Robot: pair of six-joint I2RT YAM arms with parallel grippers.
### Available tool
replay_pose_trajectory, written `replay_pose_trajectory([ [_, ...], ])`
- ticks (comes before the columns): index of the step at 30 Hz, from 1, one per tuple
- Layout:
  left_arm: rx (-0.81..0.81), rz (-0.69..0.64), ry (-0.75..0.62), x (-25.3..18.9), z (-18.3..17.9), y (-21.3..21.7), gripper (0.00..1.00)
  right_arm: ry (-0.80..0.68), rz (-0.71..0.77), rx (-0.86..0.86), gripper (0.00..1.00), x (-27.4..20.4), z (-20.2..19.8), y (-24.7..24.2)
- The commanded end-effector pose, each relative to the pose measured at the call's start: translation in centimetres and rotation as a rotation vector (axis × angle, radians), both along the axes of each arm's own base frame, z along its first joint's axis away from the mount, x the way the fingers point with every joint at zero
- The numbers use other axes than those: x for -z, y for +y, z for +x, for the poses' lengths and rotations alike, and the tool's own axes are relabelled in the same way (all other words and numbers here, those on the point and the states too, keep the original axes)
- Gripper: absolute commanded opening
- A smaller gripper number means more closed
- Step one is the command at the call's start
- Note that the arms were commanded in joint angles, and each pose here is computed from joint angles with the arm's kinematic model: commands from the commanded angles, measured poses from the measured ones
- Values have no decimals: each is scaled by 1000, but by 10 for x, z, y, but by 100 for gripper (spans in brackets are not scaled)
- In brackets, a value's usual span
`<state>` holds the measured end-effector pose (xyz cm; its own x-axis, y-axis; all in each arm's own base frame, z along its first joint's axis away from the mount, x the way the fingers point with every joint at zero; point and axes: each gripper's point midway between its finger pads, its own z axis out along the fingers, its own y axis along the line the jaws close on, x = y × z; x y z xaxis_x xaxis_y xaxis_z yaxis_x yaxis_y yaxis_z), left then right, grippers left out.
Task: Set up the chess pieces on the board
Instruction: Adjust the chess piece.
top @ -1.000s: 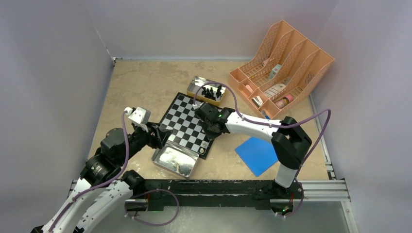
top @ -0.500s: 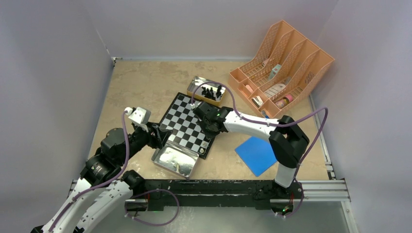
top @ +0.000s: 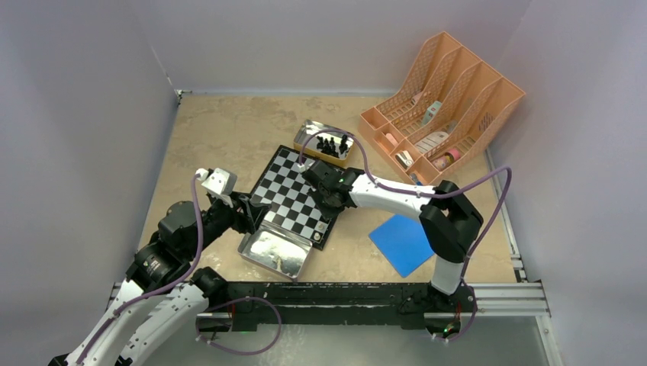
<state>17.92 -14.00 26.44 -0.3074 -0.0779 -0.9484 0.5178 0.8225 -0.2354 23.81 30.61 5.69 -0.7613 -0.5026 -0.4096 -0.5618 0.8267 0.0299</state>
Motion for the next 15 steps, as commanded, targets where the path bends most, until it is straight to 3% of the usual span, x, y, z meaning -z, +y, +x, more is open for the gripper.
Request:
replay_pose_trajectory([
  [1, -8, -4, -29, -6, 4, 0, 61, -5, 9, -26, 21, -6, 2, 9],
  [6, -10, -4, -28, -6, 3, 1, 61, -16, 29, -27, 9, -13, 3, 12],
  [15, 5, -9, -24, -5, 3, -3, 61, -24, 69, -19, 2, -31, 0, 11],
])
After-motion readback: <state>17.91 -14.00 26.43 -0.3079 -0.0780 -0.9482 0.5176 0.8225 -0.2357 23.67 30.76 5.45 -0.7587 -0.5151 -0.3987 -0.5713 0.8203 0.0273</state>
